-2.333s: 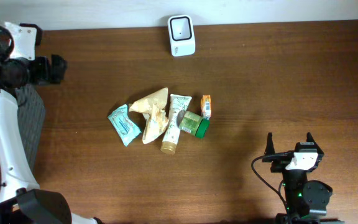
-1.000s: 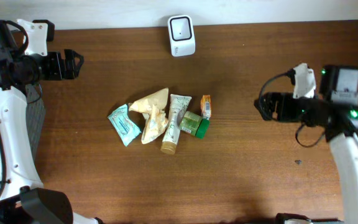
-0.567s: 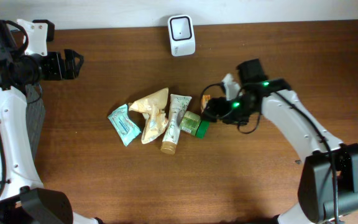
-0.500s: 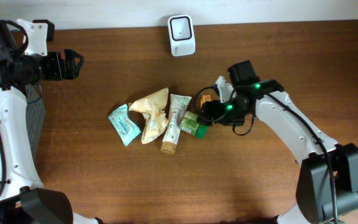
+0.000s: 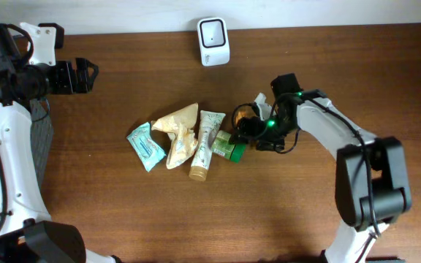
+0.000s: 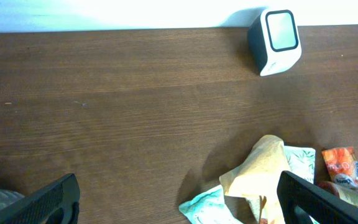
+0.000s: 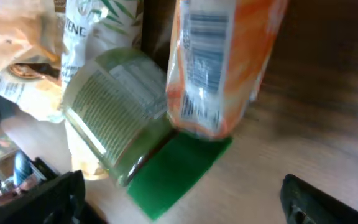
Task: Scan the item barcode
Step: 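Lower the right gripper onto the green-lidded jar and grasp it, then drag the jar toward the front with the right gripper and release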
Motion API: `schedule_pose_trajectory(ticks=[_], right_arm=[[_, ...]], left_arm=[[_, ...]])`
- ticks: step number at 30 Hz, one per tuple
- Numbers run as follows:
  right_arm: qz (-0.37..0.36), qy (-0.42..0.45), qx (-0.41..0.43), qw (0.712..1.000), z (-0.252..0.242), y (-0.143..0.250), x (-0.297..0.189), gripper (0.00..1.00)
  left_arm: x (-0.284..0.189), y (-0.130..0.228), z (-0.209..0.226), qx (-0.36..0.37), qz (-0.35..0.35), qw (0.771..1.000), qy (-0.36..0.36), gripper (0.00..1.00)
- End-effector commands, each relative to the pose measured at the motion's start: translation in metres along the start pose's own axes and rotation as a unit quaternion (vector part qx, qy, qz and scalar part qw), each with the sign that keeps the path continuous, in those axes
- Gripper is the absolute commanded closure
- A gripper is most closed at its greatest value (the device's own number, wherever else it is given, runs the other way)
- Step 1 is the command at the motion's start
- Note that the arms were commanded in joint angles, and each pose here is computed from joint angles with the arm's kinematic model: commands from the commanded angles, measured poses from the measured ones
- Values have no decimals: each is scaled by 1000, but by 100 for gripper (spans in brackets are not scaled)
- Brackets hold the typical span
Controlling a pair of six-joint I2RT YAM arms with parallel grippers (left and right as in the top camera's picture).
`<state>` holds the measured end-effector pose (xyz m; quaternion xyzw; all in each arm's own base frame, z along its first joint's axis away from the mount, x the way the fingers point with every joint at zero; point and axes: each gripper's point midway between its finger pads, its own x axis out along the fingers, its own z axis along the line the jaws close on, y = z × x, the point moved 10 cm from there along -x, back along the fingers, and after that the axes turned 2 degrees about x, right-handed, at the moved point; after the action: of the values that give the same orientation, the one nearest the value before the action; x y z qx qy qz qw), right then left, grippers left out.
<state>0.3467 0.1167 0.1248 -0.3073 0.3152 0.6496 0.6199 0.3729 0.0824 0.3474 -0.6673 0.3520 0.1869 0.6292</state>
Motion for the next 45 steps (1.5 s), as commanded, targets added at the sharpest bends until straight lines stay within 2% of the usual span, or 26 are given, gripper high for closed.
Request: schedule_pose_trajectory(ticks=[1, 5, 6, 8, 12, 16, 22, 24, 26, 29, 32, 34, 36, 37, 41, 43, 45], right_arm=[[19, -38, -34, 999, -9, -8, 18, 0], [27, -97, -53, 994, -6, -9, 23, 1], [32, -100, -37, 994, -3, -9, 28, 4], [40, -95, -7, 995, 2, -8, 38, 12], [42, -82, 0, 996, 1, -8, 42, 32], [53, -79, -28, 995, 3, -4, 41, 32], [27, 75, 21, 997, 28, -4, 63, 21], [29, 83, 36, 995, 25, -4, 59, 38], [32, 100, 41, 994, 29, -6, 51, 42], [60, 169, 30, 983, 49, -6, 15, 42], [140, 211, -30, 967, 80, 10, -40, 41], [200, 263, -19, 944, 73, 28, -52, 41], [224, 270, -18, 936, 70, 36, -41, 40], [253, 278, -19, 926, 68, 47, -29, 37], [337, 293, -24, 894, 52, 80, -3, 36], [353, 300, -18, 886, 42, 87, 3, 35], [350, 299, -20, 887, 33, 90, 12, 30]], left_arm=[[0, -3, 0, -3, -4, 1000, 4, 1], [0, -3, 0, -4, -4, 1000, 4, 1], [0, -3, 0, -4, -4, 1000, 4, 1], [0, -3, 0, -4, -4, 1000, 4, 1], [0, -3, 0, -3, -4, 1000, 4, 1], [0, -3, 0, -4, -4, 1000, 4, 1], [0, -3, 0, -4, -4, 1000, 4, 1], [0, -3, 0, -4, -4, 1000, 4, 1], [0, -3, 0, -4, -4, 1000, 4, 1], [0, -3, 0, -3, -4, 1000, 4, 1], [0, -3, 0, -4, -4, 1000, 4, 1], [0, -3, 0, -4, -4, 1000, 4, 1], [0, -3, 0, -4, -4, 1000, 4, 1], [0, -3, 0, -4, -4, 1000, 4, 1], [0, -3, 0, -4, -4, 1000, 4, 1], [0, -3, 0, -4, -4, 1000, 4, 1], [0, -3, 0, -3, -4, 1000, 4, 1]])
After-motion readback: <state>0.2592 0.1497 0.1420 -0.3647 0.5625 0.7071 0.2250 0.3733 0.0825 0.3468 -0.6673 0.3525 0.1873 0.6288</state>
